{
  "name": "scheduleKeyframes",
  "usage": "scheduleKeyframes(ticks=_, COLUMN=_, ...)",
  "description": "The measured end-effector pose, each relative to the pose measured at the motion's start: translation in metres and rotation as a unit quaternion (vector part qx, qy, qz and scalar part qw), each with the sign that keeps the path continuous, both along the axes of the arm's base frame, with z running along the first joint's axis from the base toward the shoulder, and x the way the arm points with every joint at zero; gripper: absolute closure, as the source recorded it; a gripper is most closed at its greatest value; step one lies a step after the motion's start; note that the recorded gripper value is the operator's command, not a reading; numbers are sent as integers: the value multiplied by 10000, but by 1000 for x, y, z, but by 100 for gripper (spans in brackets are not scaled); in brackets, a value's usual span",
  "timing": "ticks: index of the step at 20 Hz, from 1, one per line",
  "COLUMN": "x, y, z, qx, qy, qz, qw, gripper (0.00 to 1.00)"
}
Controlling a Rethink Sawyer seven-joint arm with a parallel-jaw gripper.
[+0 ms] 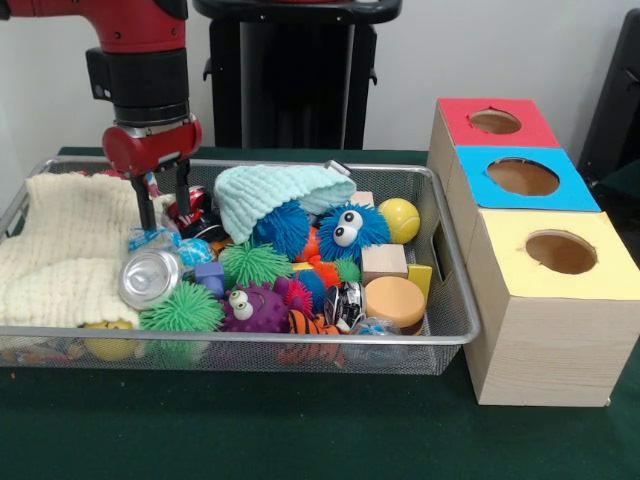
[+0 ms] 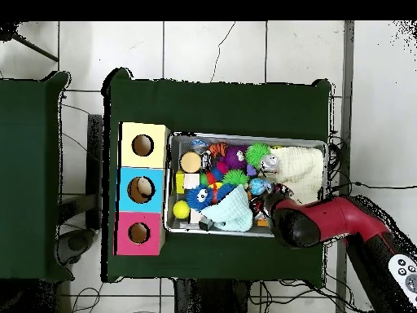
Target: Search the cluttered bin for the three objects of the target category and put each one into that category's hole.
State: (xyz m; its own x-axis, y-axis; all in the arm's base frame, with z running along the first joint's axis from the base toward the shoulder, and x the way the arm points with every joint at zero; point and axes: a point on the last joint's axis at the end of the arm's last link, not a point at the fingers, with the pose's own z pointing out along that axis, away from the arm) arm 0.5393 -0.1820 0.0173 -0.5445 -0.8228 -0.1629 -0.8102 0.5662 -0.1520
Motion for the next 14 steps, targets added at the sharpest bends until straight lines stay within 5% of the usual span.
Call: scheduleKeyframes(ticks=14, x=-3, y=-8, z=0, qx=4, qy=3, qz=-82, qw=10000, gripper=0)
